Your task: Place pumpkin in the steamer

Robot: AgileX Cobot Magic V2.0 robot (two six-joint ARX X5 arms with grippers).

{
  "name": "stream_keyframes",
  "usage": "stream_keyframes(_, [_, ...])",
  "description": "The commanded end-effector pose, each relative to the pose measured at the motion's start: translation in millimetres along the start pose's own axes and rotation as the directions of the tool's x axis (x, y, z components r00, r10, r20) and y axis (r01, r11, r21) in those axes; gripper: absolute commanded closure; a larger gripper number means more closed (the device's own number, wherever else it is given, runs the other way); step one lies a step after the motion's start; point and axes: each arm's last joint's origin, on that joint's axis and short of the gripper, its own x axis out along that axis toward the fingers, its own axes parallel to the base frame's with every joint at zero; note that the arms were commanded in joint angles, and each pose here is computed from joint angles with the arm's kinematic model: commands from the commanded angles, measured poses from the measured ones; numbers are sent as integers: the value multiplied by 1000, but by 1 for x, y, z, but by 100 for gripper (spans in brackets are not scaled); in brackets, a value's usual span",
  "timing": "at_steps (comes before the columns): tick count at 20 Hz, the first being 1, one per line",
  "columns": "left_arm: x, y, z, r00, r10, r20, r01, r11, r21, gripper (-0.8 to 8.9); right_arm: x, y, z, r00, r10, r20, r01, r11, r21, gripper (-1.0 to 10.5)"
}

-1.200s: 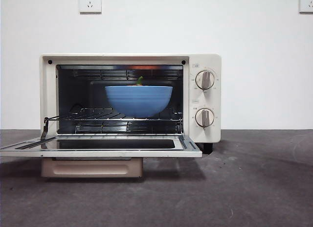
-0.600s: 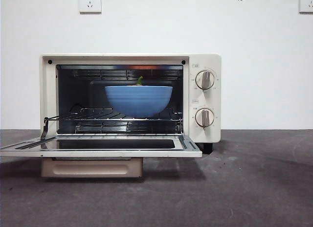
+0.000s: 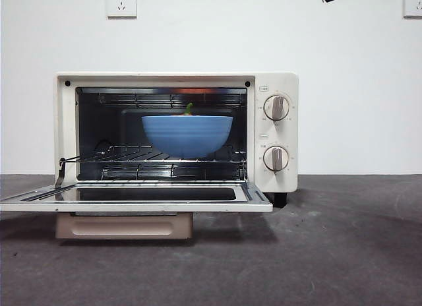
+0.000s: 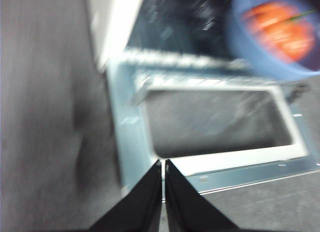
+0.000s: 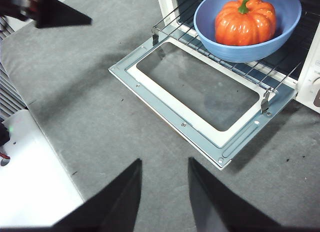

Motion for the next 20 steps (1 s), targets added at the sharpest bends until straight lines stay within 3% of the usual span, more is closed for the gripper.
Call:
stream_keyframes(1, [21,17,3,998,6,-57,-9,999,-52,800,0,2,2,1000,14,4,-14,1000,-24,798])
stream_keyframes(13, [99,62,-6,979,5,-205,-31,992,-123,799,0,2,1,1000,12,-3,-12,999,-36,798])
stream_keyframes(20, [114,67,-16,960,-109,-258,70,985,-158,799,0,2,1,1000,7,-2,-7,999,-36,798])
